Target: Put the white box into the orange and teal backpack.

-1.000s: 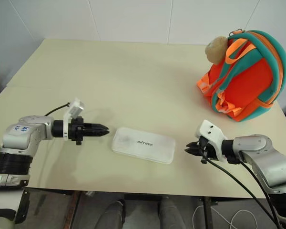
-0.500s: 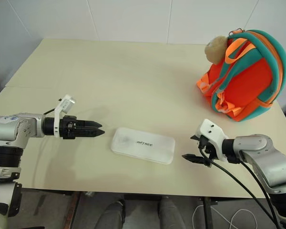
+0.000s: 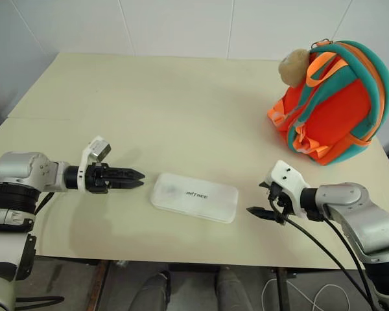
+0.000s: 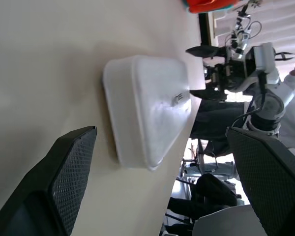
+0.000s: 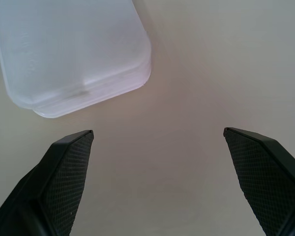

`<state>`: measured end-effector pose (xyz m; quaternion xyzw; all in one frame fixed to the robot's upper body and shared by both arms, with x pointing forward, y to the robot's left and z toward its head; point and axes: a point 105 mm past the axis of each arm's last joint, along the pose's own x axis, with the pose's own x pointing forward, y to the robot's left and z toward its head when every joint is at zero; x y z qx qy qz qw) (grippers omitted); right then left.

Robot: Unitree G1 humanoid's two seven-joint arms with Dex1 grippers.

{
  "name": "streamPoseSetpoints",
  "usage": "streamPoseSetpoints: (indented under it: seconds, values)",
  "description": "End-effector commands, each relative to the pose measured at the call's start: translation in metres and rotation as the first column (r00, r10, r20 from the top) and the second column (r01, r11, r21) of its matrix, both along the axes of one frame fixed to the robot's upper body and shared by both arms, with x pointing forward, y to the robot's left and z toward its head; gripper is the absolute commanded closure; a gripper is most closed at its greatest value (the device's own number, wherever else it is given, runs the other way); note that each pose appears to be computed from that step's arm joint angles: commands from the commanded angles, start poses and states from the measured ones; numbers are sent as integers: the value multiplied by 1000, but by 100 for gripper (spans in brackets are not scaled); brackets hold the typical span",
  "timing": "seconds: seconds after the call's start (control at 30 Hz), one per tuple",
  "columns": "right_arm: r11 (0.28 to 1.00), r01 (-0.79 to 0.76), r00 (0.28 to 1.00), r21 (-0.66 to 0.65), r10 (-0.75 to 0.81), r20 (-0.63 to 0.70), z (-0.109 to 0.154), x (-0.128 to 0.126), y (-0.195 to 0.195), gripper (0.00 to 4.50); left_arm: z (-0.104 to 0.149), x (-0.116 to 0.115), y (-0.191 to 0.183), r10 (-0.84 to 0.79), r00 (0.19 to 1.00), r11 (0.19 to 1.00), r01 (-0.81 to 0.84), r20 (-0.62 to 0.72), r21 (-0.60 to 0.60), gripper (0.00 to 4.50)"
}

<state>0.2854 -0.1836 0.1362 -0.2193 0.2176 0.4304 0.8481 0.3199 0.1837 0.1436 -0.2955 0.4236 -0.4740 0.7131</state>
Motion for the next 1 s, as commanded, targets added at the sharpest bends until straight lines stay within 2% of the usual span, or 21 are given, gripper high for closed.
streamPoseSetpoints:
  seconds: [0.03,0.23,0.57,0.87,1.0]
  values:
    - [1000,-13,999,8,12,47,9,0,4,1,-2,1,-8,-49,999,998,49,-5,34,0]
    - [1000,-11,999,19,10,51,7,0,8,1,-14,8,-24,-140,987,982,129,73,135,0]
    - [999,-28,998,42,26,49,4,-1,18,1,-11,12,-54,-140,986,990,140,89,8,0]
    - [998,-35,998,46,33,51,3,0,21,1,-16,14,-64,-142,983,989,145,114,-18,0]
    - [999,-28,998,44,26,51,3,-2,19,0,-12,16,-66,-121,985,990,130,124,-60,89]
